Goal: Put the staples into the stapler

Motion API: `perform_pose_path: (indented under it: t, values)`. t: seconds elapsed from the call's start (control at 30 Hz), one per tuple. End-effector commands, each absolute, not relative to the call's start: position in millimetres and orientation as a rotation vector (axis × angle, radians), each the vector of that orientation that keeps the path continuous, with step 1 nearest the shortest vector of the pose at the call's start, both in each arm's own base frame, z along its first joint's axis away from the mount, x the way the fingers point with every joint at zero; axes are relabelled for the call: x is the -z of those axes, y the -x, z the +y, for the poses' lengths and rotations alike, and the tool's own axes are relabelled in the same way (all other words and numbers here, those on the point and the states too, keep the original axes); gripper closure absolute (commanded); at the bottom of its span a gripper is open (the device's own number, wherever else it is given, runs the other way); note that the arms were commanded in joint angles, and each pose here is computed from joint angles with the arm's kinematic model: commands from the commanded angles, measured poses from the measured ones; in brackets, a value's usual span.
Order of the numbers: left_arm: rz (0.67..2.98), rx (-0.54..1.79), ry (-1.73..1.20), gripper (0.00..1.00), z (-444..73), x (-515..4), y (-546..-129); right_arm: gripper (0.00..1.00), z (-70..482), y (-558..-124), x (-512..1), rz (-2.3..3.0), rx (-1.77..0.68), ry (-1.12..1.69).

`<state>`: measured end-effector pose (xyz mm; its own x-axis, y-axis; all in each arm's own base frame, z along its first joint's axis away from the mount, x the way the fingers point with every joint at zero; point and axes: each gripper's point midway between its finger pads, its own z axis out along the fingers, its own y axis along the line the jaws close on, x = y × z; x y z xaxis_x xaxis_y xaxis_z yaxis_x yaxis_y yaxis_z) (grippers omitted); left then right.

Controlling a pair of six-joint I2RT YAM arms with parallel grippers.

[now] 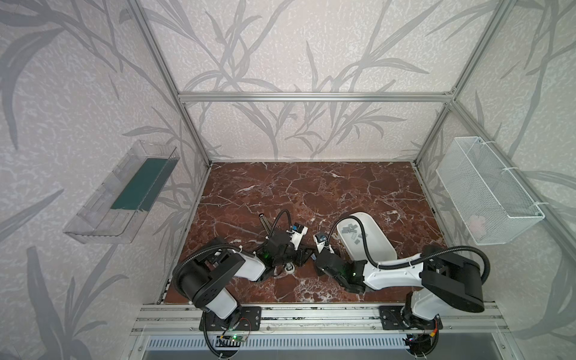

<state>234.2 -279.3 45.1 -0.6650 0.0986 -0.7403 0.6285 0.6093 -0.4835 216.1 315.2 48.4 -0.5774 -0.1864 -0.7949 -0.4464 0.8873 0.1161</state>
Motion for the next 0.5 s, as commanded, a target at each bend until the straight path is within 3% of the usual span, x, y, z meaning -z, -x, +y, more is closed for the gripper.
perform_pose_path:
  t: [0.0, 0.47]
  values:
    - [2.075, 1.103, -0.667, 0.69, -298, -62, -221, 0.83, 297, -200, 9, 2.298, -0.292, 0.494]
    - [2.076, 1.101, -0.689, 0.69, -304, -64, -222, 0.85, 290, -180, 71, 2.347, -0.267, 0.458]
